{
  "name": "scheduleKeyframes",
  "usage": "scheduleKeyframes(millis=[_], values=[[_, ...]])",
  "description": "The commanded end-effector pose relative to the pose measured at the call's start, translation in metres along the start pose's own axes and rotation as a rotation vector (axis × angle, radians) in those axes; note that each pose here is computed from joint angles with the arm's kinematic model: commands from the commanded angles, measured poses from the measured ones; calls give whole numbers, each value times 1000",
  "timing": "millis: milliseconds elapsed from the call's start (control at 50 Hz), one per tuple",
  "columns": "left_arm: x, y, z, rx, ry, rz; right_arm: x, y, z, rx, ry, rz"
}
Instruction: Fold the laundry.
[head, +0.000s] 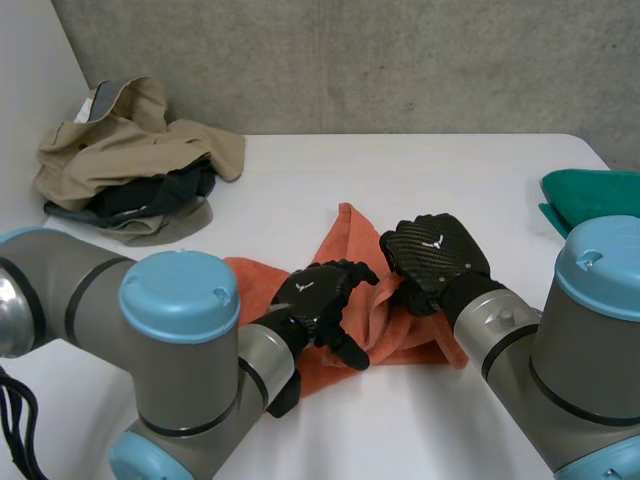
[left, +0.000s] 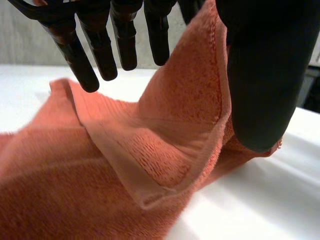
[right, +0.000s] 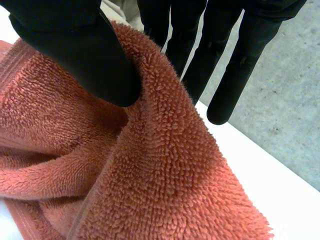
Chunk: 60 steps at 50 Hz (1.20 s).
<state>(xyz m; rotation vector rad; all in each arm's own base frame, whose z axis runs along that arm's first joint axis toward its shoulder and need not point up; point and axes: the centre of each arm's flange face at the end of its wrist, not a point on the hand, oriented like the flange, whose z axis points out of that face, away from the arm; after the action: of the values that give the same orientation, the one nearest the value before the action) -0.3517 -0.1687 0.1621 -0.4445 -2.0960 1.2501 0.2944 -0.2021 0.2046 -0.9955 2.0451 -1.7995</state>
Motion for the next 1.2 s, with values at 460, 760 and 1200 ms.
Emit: scheduleKeyframes(millis=[460,760,1200], values=[[-42,-103,8,331,-158,-125,65,-5,-39,-119,150,113],[-24,-145,-29,454,-157,99,65,63,-9,-254,-21,367],[-8,-213,-92,702,-177,228,66,-41,25,156,105,332]])
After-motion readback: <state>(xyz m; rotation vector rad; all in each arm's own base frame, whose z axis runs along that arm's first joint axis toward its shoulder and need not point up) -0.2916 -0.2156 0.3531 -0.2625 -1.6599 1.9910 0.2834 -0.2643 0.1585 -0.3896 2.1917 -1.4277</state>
